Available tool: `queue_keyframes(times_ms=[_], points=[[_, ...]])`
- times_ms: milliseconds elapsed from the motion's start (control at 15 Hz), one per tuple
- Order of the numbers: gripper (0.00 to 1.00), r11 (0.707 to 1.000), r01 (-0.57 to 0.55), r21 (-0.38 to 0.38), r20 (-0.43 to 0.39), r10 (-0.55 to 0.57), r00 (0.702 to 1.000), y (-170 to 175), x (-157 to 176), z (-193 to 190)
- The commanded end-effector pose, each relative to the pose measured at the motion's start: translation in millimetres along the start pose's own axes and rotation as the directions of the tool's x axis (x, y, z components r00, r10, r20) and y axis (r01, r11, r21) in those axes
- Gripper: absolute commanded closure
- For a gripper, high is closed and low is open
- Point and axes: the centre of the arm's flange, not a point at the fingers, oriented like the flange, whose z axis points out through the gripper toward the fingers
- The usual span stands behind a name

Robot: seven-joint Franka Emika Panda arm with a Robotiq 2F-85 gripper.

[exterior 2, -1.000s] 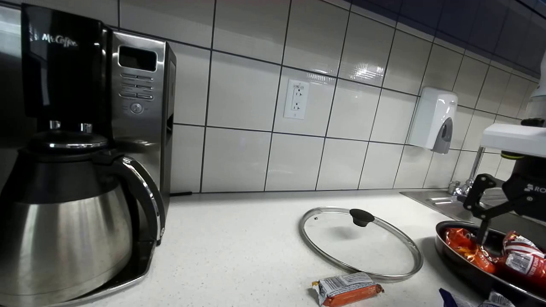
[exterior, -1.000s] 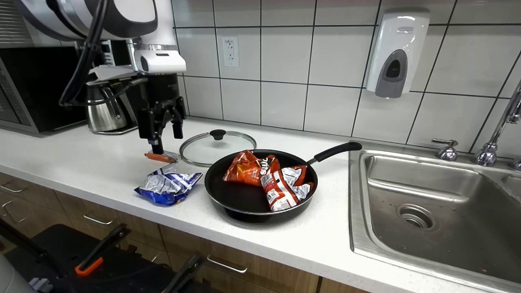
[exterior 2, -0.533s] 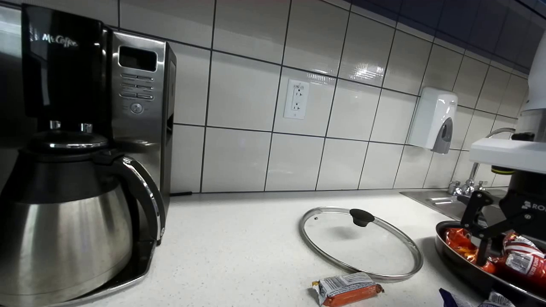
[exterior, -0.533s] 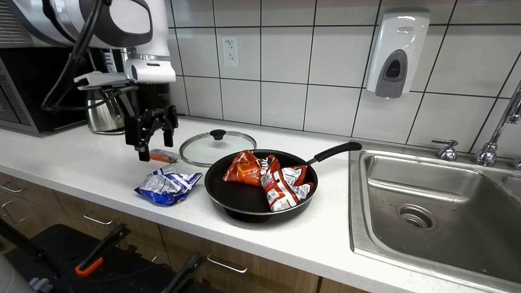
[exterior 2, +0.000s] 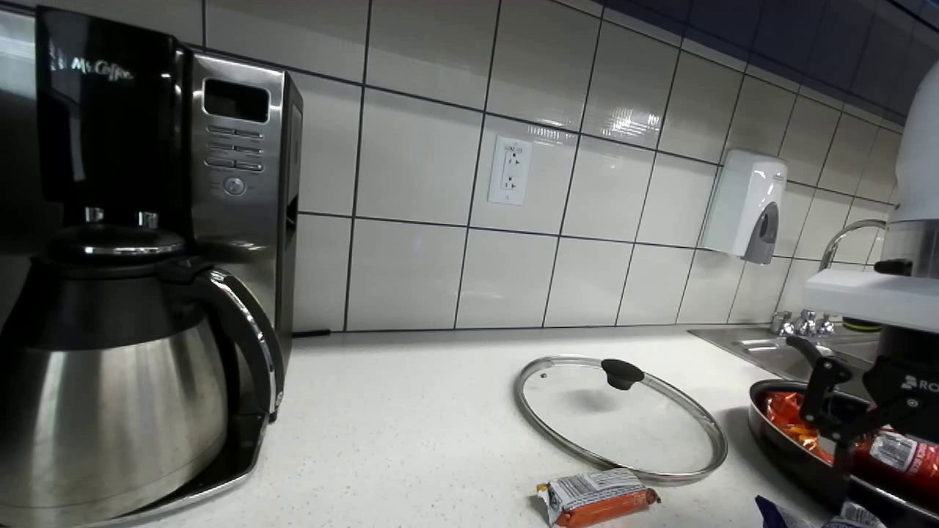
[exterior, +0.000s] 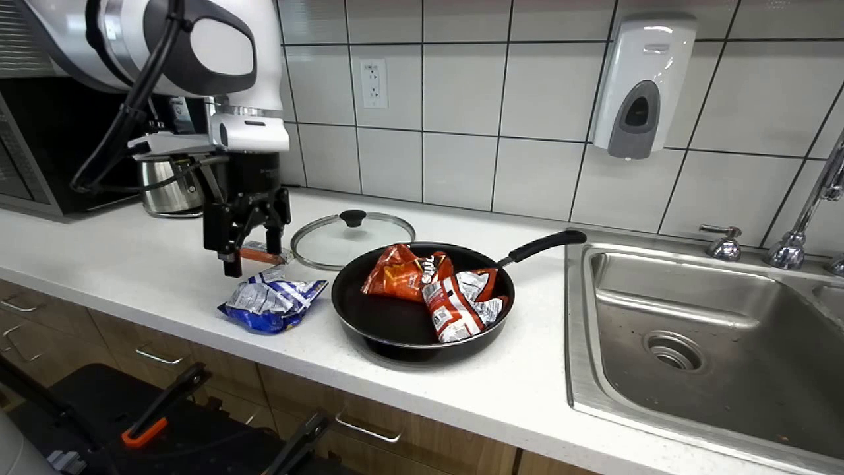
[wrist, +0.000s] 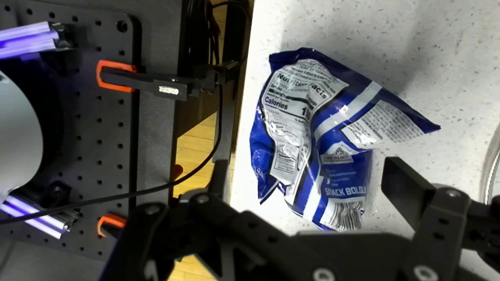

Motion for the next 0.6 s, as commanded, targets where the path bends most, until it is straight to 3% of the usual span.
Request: queue_keyframes(times_ms=[0,533], points=[[0.00,1.000,-0.010,0.002,-0.009,0.010,1.000,-2,6,8],[0.00,1.000,-0.012,0.010,-0.026,0.012,1.000,-12,15,24]])
